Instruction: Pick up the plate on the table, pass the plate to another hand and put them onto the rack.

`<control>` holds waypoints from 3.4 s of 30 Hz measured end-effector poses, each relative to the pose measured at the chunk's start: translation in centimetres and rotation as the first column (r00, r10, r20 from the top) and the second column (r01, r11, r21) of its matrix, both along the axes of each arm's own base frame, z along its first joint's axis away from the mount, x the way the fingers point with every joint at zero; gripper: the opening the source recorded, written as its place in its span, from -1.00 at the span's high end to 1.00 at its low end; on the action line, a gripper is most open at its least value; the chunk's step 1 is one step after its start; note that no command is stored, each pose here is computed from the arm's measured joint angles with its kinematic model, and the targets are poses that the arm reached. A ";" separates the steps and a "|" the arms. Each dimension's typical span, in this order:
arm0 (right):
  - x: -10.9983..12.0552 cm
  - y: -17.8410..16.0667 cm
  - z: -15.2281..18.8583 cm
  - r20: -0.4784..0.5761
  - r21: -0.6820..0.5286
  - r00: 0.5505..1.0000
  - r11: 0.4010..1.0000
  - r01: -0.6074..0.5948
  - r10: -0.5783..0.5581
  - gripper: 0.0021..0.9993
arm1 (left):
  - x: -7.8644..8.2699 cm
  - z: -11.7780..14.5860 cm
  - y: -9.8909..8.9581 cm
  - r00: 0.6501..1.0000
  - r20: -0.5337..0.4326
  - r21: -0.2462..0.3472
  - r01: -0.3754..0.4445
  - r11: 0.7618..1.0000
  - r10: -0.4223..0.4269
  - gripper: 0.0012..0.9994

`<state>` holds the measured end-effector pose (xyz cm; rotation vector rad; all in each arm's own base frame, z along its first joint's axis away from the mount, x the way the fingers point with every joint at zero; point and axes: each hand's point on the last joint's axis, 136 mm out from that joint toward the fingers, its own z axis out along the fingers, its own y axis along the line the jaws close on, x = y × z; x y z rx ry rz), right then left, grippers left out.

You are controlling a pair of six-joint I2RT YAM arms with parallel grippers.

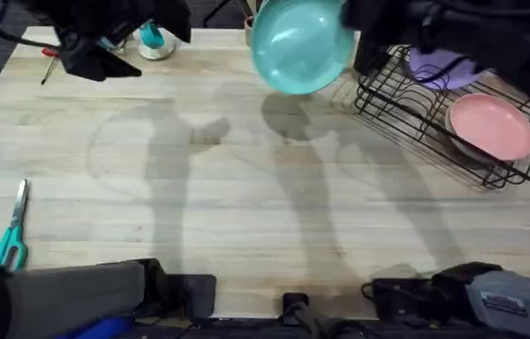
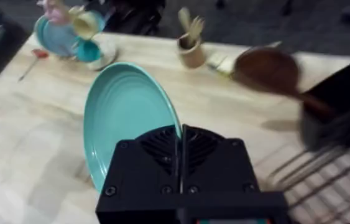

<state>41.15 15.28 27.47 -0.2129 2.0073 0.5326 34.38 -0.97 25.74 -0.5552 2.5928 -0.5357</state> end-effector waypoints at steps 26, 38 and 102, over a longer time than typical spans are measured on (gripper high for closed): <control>-3.1 -20.0 10.1 0.388 -0.255 0.868 0.869 0.423 -0.309 0.95 | -0.3 0.7 0.1 1.000 0.022 0.003 -0.004 1.000 0.004 -0.99; -2.9 -24.0 9.1 0.442 -0.570 0.879 0.700 0.430 -0.181 0.95 | 0.3 1.0 0.2 0.999 0.049 0.007 -0.004 1.000 0.004 -0.99; 7.0 -26.0 -7.1 0.090 -0.977 0.962 0.212 0.035 0.259 0.31 | 0.3 1.0 0.2 0.999 0.051 0.007 -0.004 1.000 0.004 -0.99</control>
